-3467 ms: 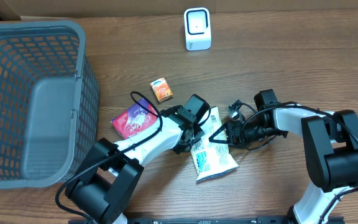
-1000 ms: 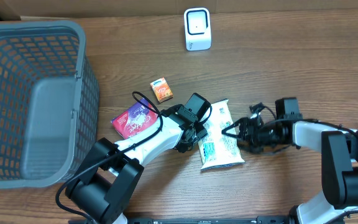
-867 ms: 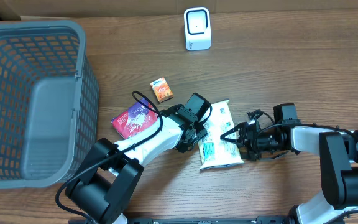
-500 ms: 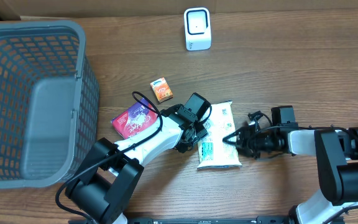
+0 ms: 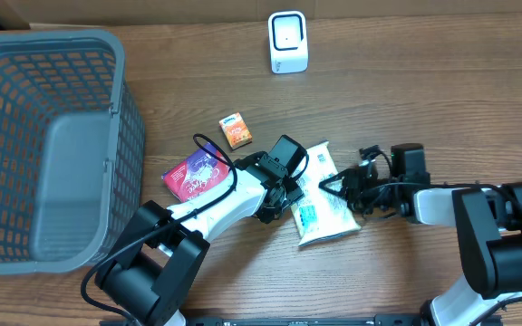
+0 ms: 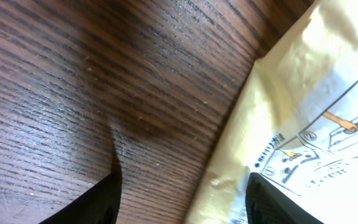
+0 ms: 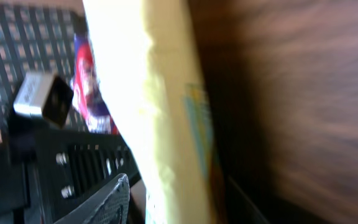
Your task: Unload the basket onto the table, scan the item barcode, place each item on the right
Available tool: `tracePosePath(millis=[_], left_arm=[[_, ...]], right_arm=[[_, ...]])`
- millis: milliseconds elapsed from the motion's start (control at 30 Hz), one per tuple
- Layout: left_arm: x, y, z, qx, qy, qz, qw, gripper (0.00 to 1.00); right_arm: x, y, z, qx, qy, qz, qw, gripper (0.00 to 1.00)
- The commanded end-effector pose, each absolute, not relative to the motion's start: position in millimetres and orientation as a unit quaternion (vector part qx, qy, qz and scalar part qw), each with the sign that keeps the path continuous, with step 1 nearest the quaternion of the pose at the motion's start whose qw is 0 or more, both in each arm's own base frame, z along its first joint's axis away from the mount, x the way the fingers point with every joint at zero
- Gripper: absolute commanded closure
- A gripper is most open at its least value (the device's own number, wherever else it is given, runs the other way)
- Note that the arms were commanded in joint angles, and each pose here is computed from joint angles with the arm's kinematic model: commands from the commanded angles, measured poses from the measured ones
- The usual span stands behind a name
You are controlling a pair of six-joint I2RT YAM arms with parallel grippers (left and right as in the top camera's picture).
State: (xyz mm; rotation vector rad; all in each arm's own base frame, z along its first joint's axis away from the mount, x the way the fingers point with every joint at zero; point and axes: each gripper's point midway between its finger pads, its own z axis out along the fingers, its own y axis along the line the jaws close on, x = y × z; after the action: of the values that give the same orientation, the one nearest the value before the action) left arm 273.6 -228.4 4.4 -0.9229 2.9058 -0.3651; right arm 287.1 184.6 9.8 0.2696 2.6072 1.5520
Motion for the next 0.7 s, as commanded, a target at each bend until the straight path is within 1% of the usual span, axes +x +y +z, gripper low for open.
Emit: tracePosePath(millis=[0,33,67,100,167,200,367,500,667], left_arm=[[262,-226,-9,-0.298,0.949,-0.104,0.010,0.43],[262,-226,-9,-0.298,0.949,-0.104,0.010,0.43],[262,-226,-9,-0.298,0.949,-0.104,0.010,0.43],[262,-226,-9,-0.298,0.949,-0.104,0.010,0.43],[262,-227,-9,-0.298,0.949,-0.105,0.009,0.43],[262,-227,-9,-0.297,0.949,-0.105,0.009,0.43],[262,-227,-9,-0.297,0.949,-0.105,0.008,0.42],[262,-227,-9,-0.297,0.949,-0.105,0.008,0.42],[262,-227,-9,-0.297,0.949,-0.105,0.008,0.42]], right_arm=[[264,199,-8,0.083,0.871,0.484,0.012,0.46],[261,203,-8,0.080,0.871,0.484,0.006,0.46],[258,207,-8,0.081,0.871,0.484,-0.002,0.50],[256,210,-8,0.084,0.871,0.484,-0.008,0.62],[256,210,-11,0.095,0.875,0.474,-0.010,0.89],[258,208,-14,0.103,0.878,0.467,-0.007,0.96],[267,199,-15,0.111,0.881,0.460,0.011,0.96],[281,190,-11,0.086,0.880,0.464,0.045,0.96],[303,178,2,0.030,0.878,0.469,0.094,0.96]])
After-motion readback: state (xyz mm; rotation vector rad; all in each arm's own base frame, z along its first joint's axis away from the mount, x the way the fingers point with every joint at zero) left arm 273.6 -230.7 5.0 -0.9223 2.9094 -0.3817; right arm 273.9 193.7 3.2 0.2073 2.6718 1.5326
